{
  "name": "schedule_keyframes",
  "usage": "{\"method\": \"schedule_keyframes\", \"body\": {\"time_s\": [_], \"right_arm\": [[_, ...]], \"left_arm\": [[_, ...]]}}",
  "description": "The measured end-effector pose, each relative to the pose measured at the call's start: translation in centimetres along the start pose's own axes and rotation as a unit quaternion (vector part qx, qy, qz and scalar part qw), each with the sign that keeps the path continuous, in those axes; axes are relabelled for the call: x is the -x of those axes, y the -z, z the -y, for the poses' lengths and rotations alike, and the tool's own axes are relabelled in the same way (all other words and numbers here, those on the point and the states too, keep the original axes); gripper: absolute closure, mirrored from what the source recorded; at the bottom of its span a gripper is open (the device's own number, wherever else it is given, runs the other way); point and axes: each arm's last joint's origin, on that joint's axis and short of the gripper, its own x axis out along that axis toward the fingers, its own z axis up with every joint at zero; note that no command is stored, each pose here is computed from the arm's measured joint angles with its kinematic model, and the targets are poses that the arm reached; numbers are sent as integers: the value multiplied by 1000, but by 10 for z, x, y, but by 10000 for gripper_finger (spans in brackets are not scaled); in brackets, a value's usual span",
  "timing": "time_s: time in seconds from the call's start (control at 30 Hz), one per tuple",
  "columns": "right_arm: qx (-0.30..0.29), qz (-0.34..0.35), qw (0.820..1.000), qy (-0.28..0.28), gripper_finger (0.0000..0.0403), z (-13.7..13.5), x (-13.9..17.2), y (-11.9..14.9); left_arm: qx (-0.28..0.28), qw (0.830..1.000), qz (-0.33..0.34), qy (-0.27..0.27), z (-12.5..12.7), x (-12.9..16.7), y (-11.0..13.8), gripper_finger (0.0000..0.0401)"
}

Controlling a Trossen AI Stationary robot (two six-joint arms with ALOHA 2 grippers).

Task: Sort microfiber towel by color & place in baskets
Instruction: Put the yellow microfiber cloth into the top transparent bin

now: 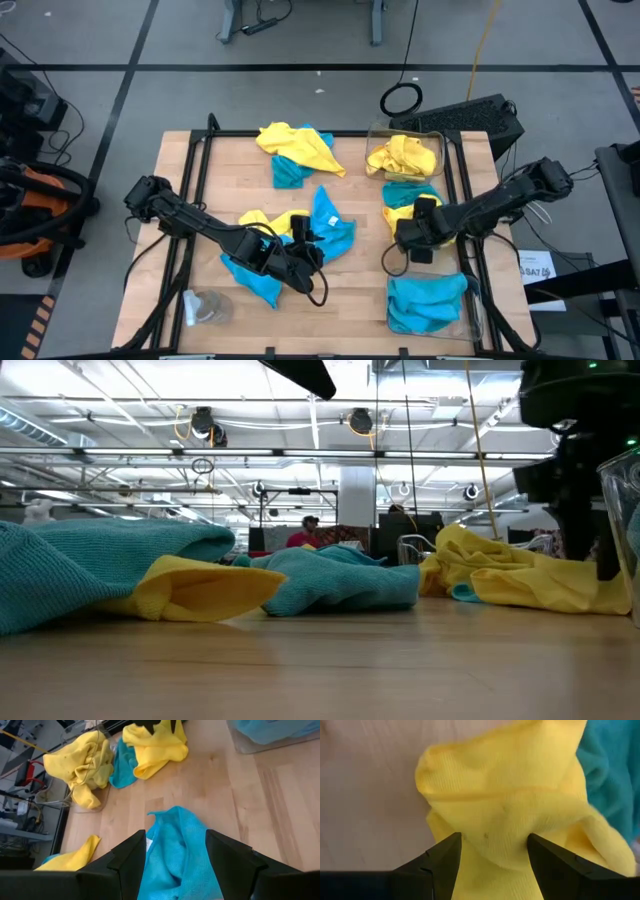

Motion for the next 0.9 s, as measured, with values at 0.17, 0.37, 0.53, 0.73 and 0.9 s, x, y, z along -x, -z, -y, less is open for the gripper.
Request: {"method": "schedule_keyframes", "body": {"time_s": [0.17,0.37,0.53,0.73,0.9], "right_arm": [[-24,-5,1000,-8,181,7,-10,-11],[-20,-38,998,-35,182,9,-41,-15],[-5,-49,998,-45,228,6,-49,-17],[9,-1,998,-62,372,5,-22,-29],[23,39,997,-55,390,5,10,-36]], "left_arm": [[-7,1000,16,2,0,0,-4,189],[-7,1000,23,5,1,1,-5,189],[-11,1000,26,9,5,3,-5,189],[-17,999,26,12,7,5,-5,189],[-16,999,27,12,7,5,-5,189]]}}
